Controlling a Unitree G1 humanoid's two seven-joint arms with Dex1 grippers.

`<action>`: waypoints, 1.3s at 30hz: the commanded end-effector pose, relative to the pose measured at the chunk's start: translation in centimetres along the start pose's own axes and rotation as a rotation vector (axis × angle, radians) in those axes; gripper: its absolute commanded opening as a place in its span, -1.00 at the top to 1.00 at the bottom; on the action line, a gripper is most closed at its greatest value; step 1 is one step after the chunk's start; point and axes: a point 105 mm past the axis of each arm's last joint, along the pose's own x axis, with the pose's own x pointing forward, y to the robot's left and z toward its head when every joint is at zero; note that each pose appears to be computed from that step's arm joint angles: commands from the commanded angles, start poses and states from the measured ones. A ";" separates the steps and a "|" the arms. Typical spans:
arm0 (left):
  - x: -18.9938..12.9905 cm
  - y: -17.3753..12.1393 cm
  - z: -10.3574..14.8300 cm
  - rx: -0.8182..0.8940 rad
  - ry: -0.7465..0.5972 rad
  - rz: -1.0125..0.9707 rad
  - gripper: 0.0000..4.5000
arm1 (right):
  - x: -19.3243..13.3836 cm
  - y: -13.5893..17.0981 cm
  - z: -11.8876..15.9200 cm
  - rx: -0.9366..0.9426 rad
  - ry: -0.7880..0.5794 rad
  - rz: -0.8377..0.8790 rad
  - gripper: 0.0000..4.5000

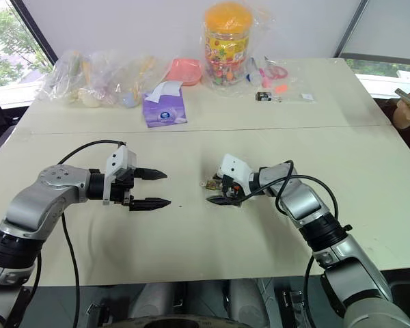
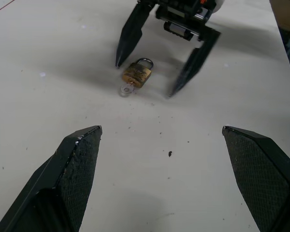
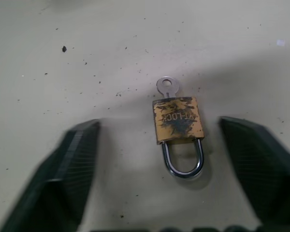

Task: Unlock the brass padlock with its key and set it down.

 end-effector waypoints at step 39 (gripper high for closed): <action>1.0 2.1 8.2 -0.278 -0.349 -0.182 0.62 | -5.7 1.4 12.0 -1.204 -0.305 -0.545 0.69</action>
